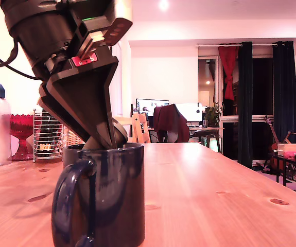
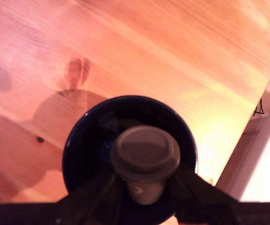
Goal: Pick the coffee capsule and then drop it inside the coffee cup in front of you
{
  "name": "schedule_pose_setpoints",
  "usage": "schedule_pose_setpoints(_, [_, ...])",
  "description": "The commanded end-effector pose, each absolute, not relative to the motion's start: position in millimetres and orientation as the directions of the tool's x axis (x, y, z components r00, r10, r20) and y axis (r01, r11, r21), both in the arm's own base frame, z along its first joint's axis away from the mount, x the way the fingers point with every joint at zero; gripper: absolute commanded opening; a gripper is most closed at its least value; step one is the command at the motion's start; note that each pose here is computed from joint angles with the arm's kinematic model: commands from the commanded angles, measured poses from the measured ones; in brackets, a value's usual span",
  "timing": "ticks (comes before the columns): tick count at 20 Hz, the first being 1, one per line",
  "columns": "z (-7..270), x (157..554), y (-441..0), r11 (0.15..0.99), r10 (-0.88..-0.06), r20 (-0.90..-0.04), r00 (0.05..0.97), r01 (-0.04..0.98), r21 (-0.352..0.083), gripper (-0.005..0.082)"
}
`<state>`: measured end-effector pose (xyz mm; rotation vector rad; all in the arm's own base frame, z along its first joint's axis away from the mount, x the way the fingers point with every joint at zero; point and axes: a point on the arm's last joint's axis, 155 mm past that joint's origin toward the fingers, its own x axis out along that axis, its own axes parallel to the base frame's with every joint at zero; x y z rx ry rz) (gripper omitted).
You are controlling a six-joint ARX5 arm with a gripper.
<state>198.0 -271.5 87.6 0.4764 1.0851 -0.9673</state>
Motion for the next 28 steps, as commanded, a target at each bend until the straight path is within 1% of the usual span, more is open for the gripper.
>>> schedule_pose_setpoints(1, [86.5, 197.6, -271.5, 0.526, -0.416, -0.9, 0.133, 0.842, -0.119, 0.0151])
schedule_pose_setpoints(2, [86.3, 197.5, -271.1, 0.526, -0.414, -0.9, 0.132, 0.842, -0.118, 0.0207])
schedule_pose_setpoints(3, [86.1, 197.2, -270.7, 0.532, -0.413, -0.901, 0.131, 0.838, -0.122, 0.0363])
schedule_pose_setpoints(4, [86.1, 197.6, -270.4, 0.534, -0.411, -0.902, 0.134, 0.837, -0.12, 0.0567])
schedule_pose_setpoints(5, [86.5, 197.7, -270.6, 0.543, -0.412, -0.901, 0.134, 0.83, -0.125, 0.0692])
schedule_pose_setpoints(6, [86.7, 197.8, -270.8, 0.543, -0.412, -0.901, 0.134, 0.83, -0.125, 0.074])
schedule_pose_setpoints(11, [88.0, 196.3, -269.1, 0.543, -0.405, -0.906, 0.127, 0.83, -0.126, 0.0738])
schedule_pose_setpoints(14, [89.5, 195.2, -267.8, 0.545, -0.399, -0.909, 0.122, 0.829, -0.128, 0.0676])
schedule_pose_setpoints(15, [90.6, 195.0, -267.5, 0.543, -0.397, -0.91, 0.12, 0.83, -0.127, 0.0643])
schedule_pose_setpoints(16, [92.0, 194.9, -267.5, 0.543, -0.396, -0.91, 0.12, 0.83, -0.127, 0.059])
schedule_pose_setpoints(17, [93.8, 195.2, -267.9, 0.543, -0.397, -0.91, 0.12, 0.83, -0.127, 0.0513])
schedule_pose_setpoints(18, [96.0, 195.8, -268.5, 0.542, -0.4, -0.908, 0.123, 0.831, -0.126, 0.0413])
schedule_pose_setpoints(19, [97.8, 196.4, -269.1, 0.542, -0.402, -0.907, 0.125, 0.831, -0.126, 0.0299])
schedule_pose_setpoints(21, [100.2, 197.2, -270.0, 0.542, -0.406, -0.905, 0.128, 0.831, -0.125, 0.0037])
schedule_pose_setpoints(22, [100.7, 197.1, -269.9, 0.543, -0.407, -0.904, 0.129, 0.83, -0.126, -0.0026])
schedule_pose_setpoints(26, [112.5, 198.3, -269.9, 0.554, -0.431, -0.889, 0.157, 0.824, -0.123, -0.0019])
schedule_pose_setpoints(28, [121.8, 201.7, -267.9, 0.571, -0.442, -0.876, 0.193, 0.814, -0.109, -0.0019])
